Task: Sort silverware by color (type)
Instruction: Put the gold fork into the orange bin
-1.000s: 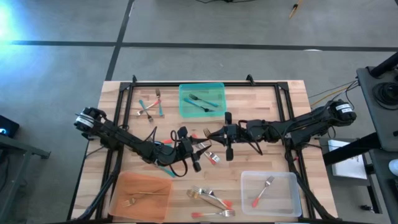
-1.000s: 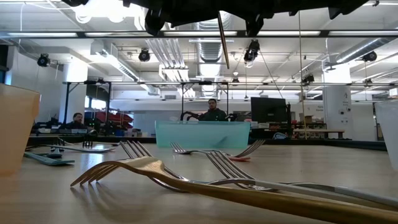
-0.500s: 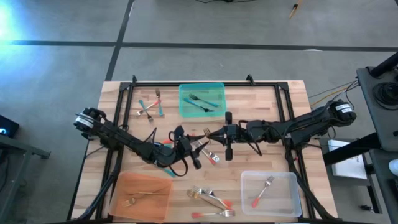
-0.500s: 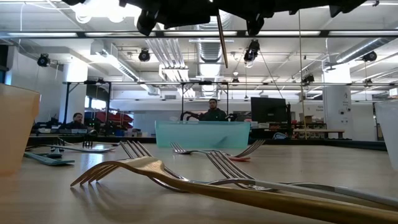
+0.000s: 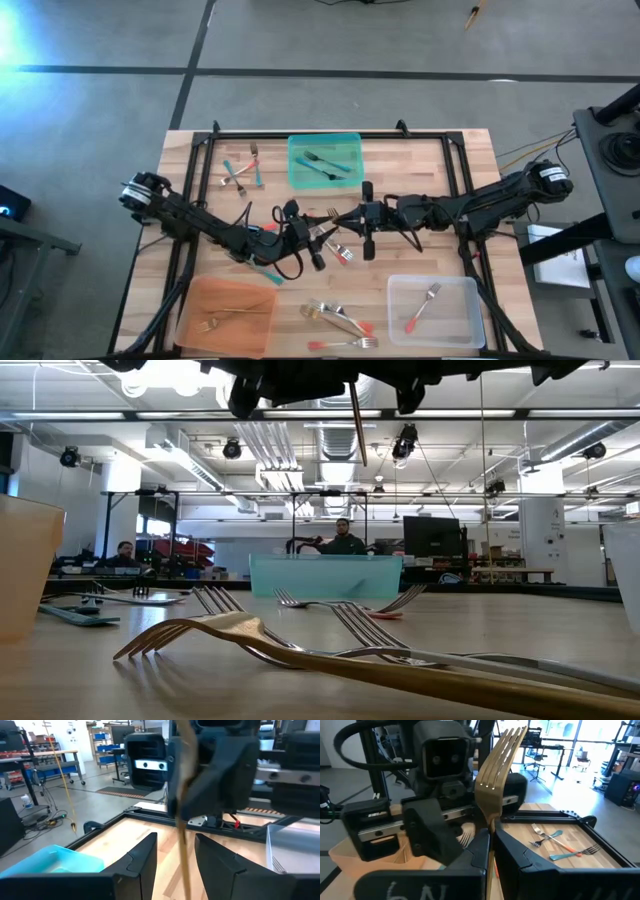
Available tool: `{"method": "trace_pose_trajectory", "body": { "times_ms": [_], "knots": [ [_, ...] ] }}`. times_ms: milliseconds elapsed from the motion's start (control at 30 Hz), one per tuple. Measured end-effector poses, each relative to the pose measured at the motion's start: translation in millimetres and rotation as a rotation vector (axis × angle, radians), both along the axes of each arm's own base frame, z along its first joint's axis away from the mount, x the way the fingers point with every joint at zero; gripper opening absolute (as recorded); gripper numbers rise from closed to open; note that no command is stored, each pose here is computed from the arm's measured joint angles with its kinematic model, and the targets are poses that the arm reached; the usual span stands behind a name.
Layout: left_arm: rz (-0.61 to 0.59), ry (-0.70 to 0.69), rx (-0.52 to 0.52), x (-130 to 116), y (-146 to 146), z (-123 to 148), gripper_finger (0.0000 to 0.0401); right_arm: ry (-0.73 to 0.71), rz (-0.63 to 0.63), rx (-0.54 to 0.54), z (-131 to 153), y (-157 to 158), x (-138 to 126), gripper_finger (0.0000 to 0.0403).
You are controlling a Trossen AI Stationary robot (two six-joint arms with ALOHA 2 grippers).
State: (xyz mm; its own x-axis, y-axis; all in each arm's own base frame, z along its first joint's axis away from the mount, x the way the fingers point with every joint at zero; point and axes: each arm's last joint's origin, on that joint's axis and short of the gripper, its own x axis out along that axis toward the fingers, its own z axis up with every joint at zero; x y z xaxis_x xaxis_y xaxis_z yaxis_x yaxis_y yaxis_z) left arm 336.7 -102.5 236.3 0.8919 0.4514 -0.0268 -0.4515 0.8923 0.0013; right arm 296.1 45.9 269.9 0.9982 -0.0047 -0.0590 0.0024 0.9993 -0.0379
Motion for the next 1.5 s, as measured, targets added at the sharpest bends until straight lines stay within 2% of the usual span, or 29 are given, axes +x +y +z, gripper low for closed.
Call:
{"method": "trace_pose_trajectory", "body": {
  "times_ms": [233, 433, 633, 867, 1000, 1100, 1267, 1433, 1500],
  "knots": [
    [0.008, -0.007, -0.009, 1.7, 5.1, 0.4, 0.0097, 0.000, -0.001, -0.004, 0.0, 1.0, -0.2, 0.0011],
    [-0.021, -0.010, -0.013, 2.0, 4.1, 0.6, 0.0014, -0.001, -0.002, -0.001, 0.1, 0.9, -0.2, 0.0011],
    [-0.019, -0.012, -0.016, 2.0, 4.2, 0.5, 0.0002, -0.001, -0.006, 0.020, 0.0, 0.8, -0.2, 0.0017],
    [-0.012, -0.021, -0.013, 0.2, 5.1, 4.9, 0.0001, 0.013, -0.002, 0.025, -0.2, 1.0, -1.3, 0.0082],
    [-0.014, -0.001, 0.030, -5.4, 3.4, 13.0, 0.0000, 0.097, -0.007, 0.044, -1.3, -0.3, -8.4, 0.0129],
    [-0.037, 0.059, 0.047, -19.3, -0.8, 24.8, 0.0000, 0.210, -0.026, 0.112, -4.1, -2.3, -19.7, 0.0152],
    [-0.151, 0.286, 0.008, -62.6, -21.1, 30.9, 0.0000, 0.386, -0.095, 0.277, -4.6, -7.0, -45.8, 0.0163],
    [-0.396, 0.463, -0.245, -108.7, -51.0, 48.4, 0.0000, 0.460, -0.128, 0.336, -6.4, -8.4, -56.7, 0.0151],
    [-0.490, 0.541, -0.310, -125.0, -67.9, 52.9, 0.0000, 0.473, -0.127, 0.333, -7.9, -7.3, -56.8, 0.0145]
  ]
}}
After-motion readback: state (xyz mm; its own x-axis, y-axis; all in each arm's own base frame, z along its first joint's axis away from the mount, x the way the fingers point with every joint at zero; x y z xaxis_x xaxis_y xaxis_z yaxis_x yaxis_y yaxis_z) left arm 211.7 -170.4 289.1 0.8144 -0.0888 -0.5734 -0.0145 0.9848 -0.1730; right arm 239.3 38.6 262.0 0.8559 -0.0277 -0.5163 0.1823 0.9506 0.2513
